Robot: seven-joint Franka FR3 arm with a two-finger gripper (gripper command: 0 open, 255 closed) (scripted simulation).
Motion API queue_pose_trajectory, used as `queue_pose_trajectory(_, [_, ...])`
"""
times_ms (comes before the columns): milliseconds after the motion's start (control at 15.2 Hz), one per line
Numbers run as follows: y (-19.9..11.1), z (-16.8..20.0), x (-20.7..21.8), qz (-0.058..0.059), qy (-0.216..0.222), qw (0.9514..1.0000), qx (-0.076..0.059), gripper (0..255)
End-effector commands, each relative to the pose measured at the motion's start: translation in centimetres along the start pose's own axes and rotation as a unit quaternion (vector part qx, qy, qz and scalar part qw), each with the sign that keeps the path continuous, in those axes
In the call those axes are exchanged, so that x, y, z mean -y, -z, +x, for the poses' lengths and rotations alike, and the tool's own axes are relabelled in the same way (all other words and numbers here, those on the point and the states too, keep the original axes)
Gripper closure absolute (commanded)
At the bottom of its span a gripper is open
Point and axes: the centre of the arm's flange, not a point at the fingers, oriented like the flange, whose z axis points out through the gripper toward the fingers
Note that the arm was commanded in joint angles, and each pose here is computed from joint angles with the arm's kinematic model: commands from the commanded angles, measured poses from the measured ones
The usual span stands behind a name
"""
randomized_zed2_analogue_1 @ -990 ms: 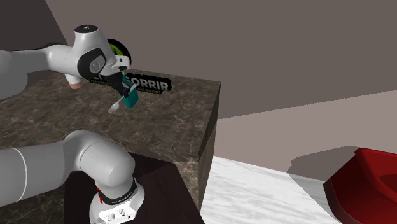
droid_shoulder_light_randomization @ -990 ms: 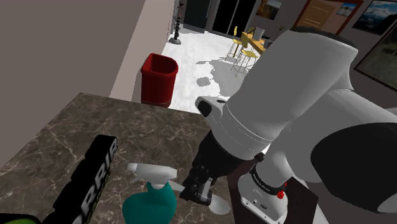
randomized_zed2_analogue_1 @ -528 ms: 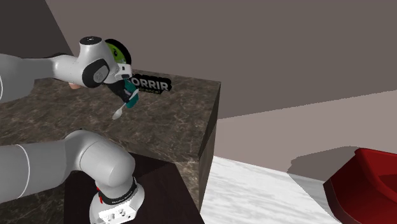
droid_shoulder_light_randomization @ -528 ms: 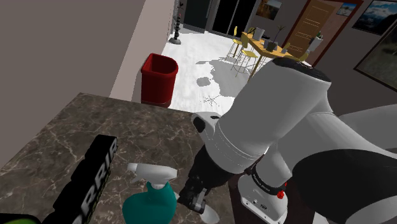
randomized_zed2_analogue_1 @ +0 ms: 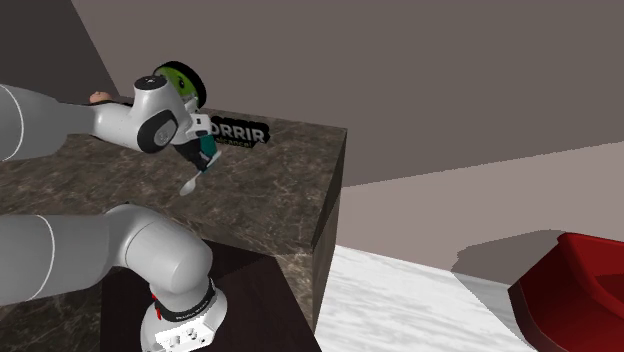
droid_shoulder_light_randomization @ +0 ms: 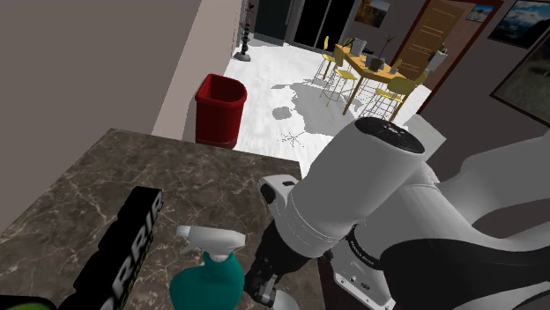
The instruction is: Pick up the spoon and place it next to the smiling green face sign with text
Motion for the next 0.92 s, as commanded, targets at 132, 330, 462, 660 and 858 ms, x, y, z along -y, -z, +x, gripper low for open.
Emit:
queue_pose_trajectory(132, [-1.75,-0.51,-0.26,0.0,0.0,1.0,0.001,255])
queue_pose_trajectory(330, [-1.75,-0.51,-0.26,0.0,0.0,1.0,0.001,255])
queue_pose_trajectory(462, [-1.75,-0.51,-0.26,0.0,0.0,1.0,0.001,255])
queue_pose_trajectory(660, [-1.75,-0.51,-0.26,0.0,0.0,1.0,0.001,255])
queue_pose_trajectory(858, [-1.75,-0.5,-0.26,0.0,0.0,1.0,0.001,0])
